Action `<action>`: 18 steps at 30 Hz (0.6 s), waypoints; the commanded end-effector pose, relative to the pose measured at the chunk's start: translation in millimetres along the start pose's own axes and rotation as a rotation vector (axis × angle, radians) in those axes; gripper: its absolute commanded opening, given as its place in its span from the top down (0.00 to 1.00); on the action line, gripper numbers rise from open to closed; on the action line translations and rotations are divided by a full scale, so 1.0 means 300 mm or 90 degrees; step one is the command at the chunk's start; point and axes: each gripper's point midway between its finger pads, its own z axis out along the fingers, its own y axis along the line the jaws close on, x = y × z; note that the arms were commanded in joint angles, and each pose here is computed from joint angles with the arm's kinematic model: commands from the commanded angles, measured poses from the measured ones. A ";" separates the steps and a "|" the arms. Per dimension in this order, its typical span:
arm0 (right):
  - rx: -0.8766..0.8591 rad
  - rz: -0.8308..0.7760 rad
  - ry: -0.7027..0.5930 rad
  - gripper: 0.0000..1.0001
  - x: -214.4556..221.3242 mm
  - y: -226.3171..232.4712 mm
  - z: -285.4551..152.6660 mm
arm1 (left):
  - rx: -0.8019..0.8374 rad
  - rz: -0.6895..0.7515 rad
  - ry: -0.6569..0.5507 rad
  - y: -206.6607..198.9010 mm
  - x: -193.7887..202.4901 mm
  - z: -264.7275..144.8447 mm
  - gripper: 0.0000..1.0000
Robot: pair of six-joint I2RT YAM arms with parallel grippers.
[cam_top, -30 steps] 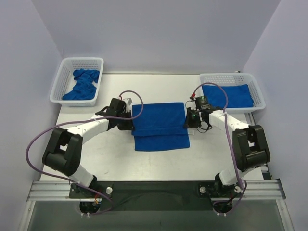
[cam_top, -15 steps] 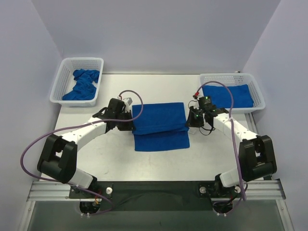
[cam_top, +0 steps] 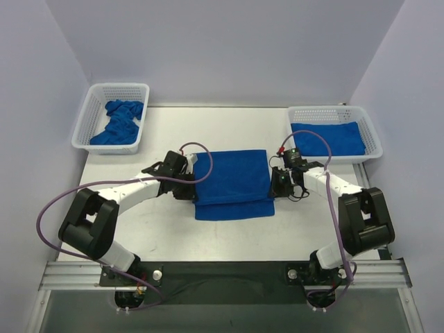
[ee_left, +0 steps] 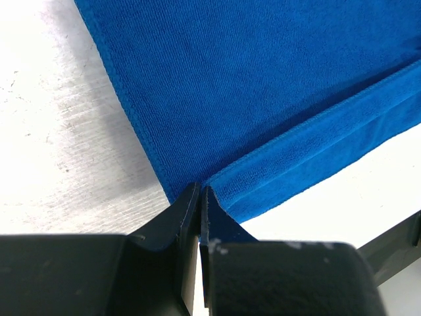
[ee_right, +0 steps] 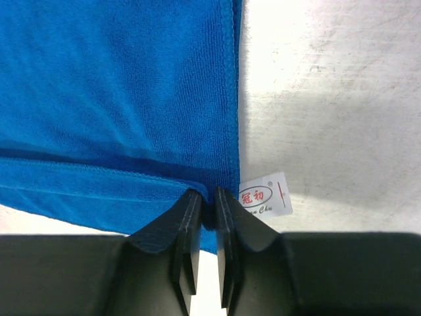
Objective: Fold and stack the towels
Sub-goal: Fold the towel
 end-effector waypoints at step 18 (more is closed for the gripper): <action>-0.015 0.024 0.052 0.76 0.154 0.002 -0.095 | 0.043 0.020 0.036 -0.027 0.139 -0.091 0.56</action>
